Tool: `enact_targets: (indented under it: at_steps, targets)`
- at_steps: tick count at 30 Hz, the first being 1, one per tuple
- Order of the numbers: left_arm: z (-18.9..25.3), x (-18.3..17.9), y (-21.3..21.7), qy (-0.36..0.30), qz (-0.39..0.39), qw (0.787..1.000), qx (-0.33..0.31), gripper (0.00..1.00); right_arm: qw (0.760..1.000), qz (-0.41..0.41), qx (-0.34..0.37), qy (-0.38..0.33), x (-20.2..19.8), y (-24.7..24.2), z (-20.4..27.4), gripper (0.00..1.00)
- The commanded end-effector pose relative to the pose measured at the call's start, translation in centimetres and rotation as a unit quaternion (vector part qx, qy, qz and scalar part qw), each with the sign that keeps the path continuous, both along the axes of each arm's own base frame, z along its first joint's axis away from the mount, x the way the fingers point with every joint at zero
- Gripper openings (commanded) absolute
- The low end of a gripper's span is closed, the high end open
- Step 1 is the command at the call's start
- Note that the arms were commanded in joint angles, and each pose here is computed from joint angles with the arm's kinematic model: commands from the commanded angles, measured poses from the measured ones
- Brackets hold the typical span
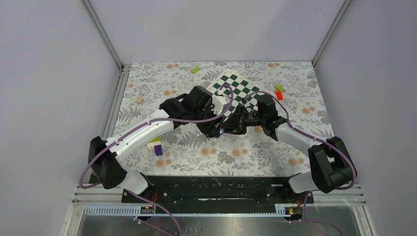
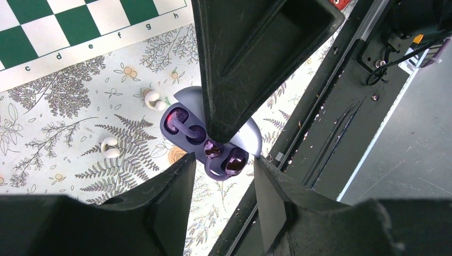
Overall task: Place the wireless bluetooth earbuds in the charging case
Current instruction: Insert the right earbud into the right side groove of the charging case.
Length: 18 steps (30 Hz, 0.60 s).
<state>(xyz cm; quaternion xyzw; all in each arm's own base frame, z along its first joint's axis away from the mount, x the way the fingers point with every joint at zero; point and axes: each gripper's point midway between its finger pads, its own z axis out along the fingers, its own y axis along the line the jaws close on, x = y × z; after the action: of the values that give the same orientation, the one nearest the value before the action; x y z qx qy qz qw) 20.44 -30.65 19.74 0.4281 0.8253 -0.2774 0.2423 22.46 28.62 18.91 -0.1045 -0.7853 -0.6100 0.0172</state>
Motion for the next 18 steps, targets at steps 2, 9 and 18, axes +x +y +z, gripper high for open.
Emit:
enact_targets:
  at_steps: [2, 9, 18]
  targets:
    - [3.8, 0.7, -1.1, -0.034, -0.005, 0.998, -0.054, 0.46, 0.999, 0.013, 0.025, -0.031, 0.2, 0.3, 2.2, 0.00]
    - [4.2, 0.7, -1.0, -0.036, -0.005, 0.998, -0.060, 0.50, 0.999, 0.015, 0.024, -0.030, 0.2, 0.4, 2.2, 0.00]
    - [4.8, 0.6, -1.1, -0.031, 0.002, 0.997, -0.074, 0.53, 0.999, 0.018, 0.017, -0.027, 0.0, 0.3, 1.7, 0.00]
